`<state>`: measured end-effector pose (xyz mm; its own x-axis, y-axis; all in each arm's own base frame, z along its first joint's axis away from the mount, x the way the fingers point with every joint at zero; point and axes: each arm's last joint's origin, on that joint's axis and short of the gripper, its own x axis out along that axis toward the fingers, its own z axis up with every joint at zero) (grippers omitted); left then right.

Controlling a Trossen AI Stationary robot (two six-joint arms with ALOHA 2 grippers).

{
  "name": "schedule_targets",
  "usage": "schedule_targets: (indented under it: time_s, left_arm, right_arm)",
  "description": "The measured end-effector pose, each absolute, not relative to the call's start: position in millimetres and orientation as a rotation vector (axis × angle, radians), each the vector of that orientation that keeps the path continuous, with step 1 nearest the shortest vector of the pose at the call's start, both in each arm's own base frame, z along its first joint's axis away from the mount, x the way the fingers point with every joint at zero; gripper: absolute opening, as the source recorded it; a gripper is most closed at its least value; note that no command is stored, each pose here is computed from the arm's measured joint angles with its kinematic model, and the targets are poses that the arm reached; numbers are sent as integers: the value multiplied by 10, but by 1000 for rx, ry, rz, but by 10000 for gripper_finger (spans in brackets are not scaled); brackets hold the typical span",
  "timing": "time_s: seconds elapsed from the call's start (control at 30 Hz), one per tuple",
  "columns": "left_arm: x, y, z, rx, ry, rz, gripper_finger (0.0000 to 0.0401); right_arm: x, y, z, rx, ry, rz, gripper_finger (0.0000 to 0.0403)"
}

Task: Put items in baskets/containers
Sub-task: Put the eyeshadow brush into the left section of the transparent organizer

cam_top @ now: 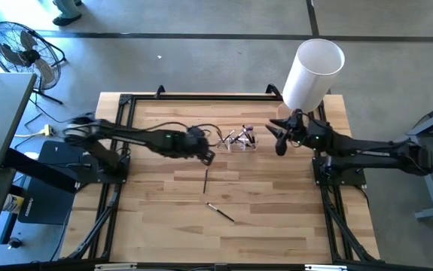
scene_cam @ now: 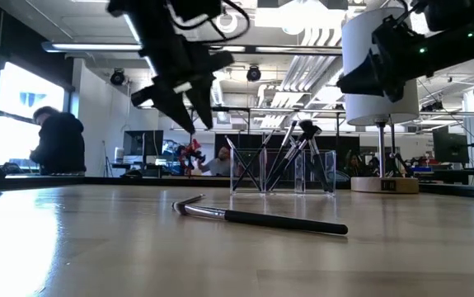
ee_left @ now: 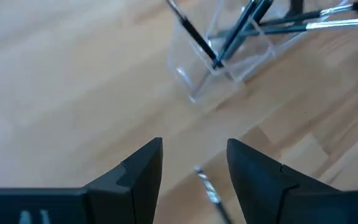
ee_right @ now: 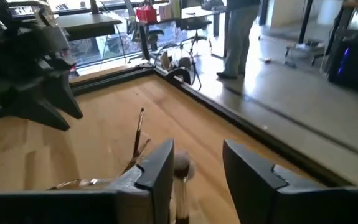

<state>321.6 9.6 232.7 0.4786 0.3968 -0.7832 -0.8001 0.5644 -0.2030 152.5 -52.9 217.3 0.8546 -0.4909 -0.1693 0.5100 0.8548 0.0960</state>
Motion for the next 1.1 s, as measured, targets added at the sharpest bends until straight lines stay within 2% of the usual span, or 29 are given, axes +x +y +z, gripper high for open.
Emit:
schedule_targets:
  time_s: [0.23, 0.43, 0.8, 1.1]
  left_arm:
    - [3625, 63, 2031, -825, 877, 878, 177]
    - [3773, 40, 1754, -920, 953, 906, 177]
    - [3838, 51, 1416, -905, 949, 1040, 177]
    - [3845, 59, 1393, -888, 920, 1064, 177]
  right_arm:
    - [1350, -407, 2165, 186, 197, -457, 97]
    - [1329, -365, 2175, 181, 197, -418, 85]
    - [1332, -358, 2160, 184, 214, -394, 85]
    - [1332, -357, 2157, 184, 219, -391, 86]
